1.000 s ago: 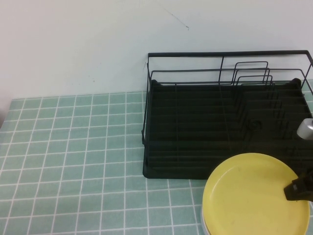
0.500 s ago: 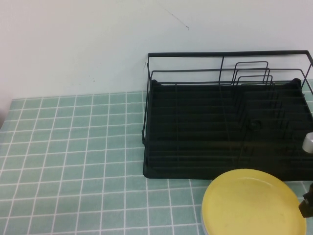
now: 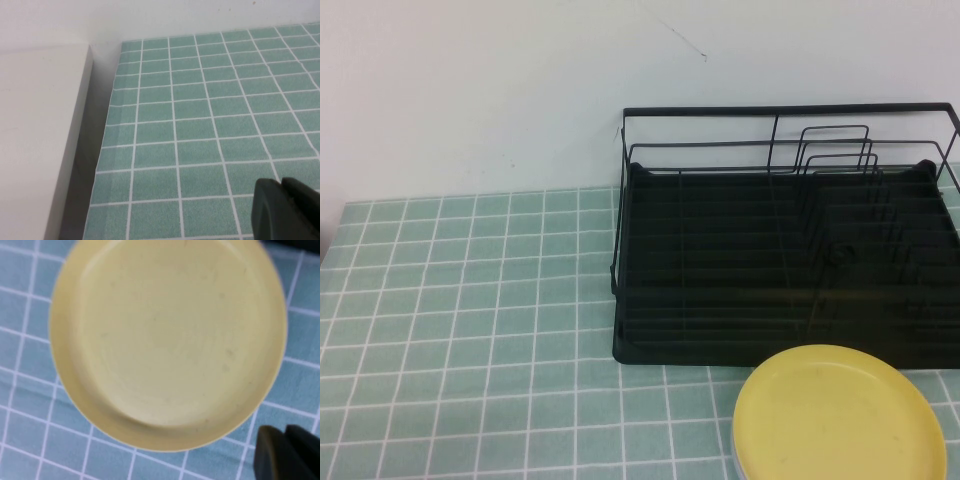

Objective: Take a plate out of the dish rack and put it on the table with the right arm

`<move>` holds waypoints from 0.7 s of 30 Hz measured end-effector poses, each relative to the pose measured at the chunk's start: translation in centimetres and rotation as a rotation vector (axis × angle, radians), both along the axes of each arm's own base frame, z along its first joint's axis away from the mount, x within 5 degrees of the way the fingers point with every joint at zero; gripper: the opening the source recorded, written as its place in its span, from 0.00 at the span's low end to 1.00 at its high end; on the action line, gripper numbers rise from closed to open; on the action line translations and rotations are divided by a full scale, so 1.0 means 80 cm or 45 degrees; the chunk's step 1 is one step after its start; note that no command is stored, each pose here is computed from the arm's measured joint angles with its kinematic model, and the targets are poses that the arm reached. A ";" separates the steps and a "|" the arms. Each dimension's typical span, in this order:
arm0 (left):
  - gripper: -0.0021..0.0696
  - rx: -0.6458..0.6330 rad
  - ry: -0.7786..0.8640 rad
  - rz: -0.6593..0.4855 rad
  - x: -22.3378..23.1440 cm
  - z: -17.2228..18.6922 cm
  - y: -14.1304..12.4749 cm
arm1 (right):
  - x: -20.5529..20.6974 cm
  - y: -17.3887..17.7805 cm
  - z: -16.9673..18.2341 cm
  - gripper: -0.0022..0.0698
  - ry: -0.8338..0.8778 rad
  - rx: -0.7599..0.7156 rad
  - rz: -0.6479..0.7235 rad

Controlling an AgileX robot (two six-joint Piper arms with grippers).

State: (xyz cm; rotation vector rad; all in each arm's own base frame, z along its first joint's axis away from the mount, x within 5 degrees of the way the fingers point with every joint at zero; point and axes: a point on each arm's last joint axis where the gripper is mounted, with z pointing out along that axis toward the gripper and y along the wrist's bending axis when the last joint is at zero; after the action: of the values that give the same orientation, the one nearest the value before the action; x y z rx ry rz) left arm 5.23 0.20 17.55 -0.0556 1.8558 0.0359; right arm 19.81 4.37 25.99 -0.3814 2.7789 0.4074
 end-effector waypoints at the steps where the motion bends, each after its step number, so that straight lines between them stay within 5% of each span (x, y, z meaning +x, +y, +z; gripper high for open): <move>1: 0.02 0.000 0.000 0.000 0.000 0.000 0.000 | -0.006 -0.001 0.007 0.07 -0.031 0.004 -0.006; 7: 0.02 0.000 0.000 0.000 0.000 0.000 0.000 | -0.048 -0.006 0.050 0.04 -0.248 0.004 -0.016; 17: 0.02 0.000 0.000 0.000 0.000 0.000 0.000 | -0.070 -0.032 0.054 0.03 -0.380 -0.323 0.068; 21: 0.02 0.000 0.000 0.000 0.000 0.000 0.000 | -0.094 -0.037 0.040 0.03 -0.800 -0.329 -0.004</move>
State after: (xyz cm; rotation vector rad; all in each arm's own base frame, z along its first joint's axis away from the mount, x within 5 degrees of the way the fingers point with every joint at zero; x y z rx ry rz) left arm 5.23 0.20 17.55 -0.0556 1.8558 0.0359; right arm 12.28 1.42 29.19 -0.4675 2.2113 -0.0755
